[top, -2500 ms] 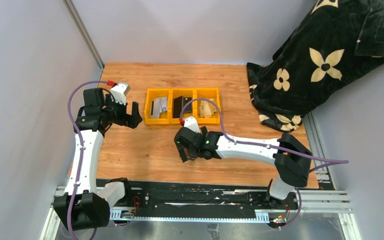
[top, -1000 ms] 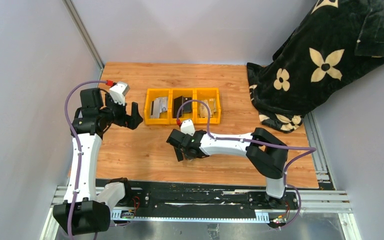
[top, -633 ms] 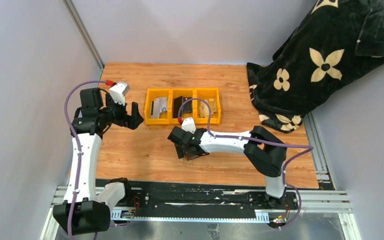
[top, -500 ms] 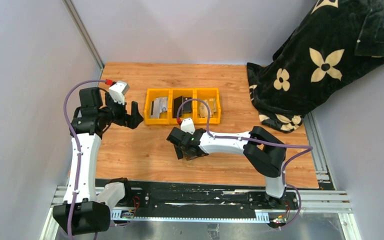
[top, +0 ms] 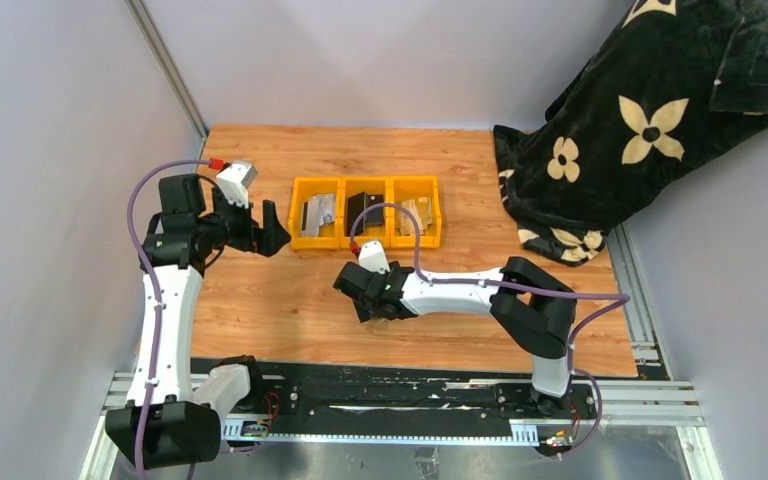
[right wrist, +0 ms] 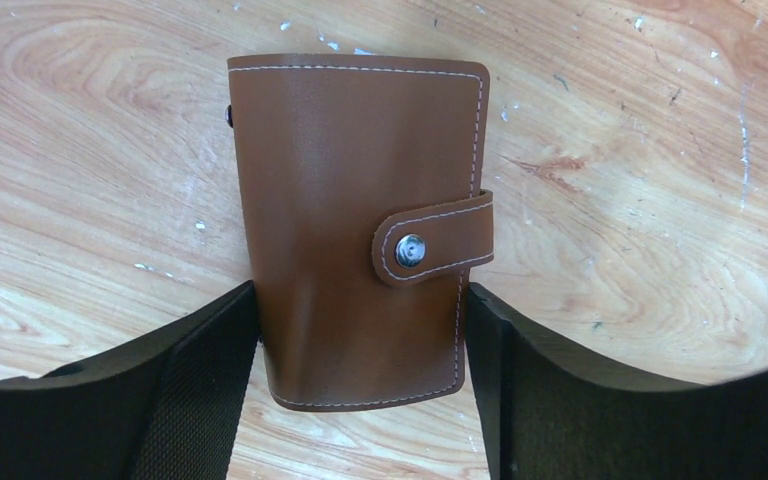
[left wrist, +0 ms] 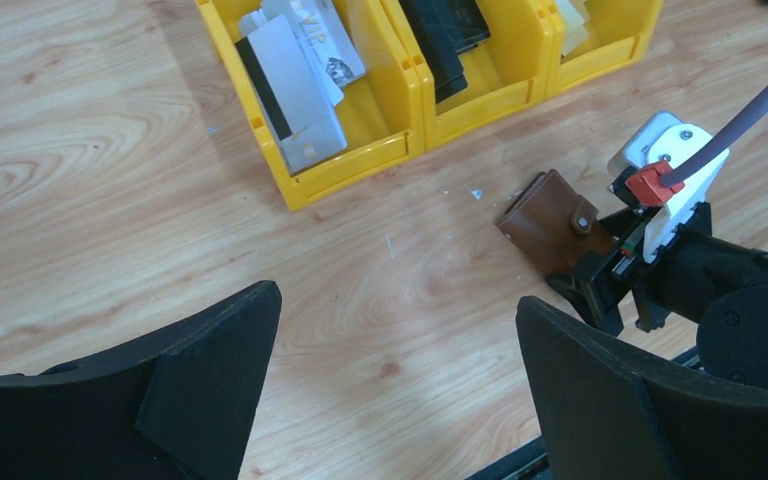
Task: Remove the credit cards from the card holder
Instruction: Open the card holder at the center of the board.
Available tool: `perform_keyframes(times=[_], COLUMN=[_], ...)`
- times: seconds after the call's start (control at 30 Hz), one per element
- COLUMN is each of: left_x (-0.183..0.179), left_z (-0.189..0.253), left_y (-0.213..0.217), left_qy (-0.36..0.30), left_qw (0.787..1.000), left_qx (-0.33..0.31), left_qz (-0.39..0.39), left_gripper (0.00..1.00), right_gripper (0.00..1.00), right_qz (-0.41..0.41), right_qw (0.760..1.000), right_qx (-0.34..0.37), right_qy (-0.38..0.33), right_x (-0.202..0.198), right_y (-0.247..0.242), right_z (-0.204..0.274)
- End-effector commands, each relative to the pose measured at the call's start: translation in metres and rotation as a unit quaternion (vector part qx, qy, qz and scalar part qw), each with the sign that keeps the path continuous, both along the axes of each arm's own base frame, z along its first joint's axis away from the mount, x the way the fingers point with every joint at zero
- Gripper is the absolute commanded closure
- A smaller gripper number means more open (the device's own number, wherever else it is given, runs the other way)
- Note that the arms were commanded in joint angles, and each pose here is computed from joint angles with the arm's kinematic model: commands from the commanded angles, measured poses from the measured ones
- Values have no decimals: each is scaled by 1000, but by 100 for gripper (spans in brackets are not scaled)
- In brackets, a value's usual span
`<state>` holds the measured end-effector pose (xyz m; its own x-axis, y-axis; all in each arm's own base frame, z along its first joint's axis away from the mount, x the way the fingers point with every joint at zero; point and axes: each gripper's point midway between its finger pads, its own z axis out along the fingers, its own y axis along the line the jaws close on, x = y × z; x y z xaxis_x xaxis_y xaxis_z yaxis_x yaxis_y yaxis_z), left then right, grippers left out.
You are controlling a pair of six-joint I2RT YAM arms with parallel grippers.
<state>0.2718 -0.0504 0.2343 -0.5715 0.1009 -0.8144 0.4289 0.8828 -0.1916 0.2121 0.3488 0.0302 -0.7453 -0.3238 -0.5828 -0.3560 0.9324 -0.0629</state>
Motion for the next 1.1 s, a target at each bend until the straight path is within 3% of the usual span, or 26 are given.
perform_keyframes(times=[0.0, 0.23, 0.63, 0.87, 1.07], left_x=[-5, -18, -33, -33, -28], left_z=[11, 8, -3, 27, 52], left_y=[-10, -29, -51, -64, -63], left_qy=[13, 47, 108, 128, 122], left_qw=[999, 992, 971, 942, 914], left_qx=[-47, -114, -213, -307, -373], left_qz=[7, -4, 5, 31, 101], left_gripper=[0, 0, 0, 0, 0], right_gripper=[27, 28, 30, 31, 31], right_qz=[18, 39, 71, 69, 61], right_qw=[999, 992, 961, 934, 907], right_qx=[20, 83, 225, 289, 320], right_qy=[-36, -83, -143, -201, -267], right_x=[4, 14, 16, 24, 28], right_y=[1, 20, 47, 57, 64], right_z=[17, 69, 173, 237, 289])
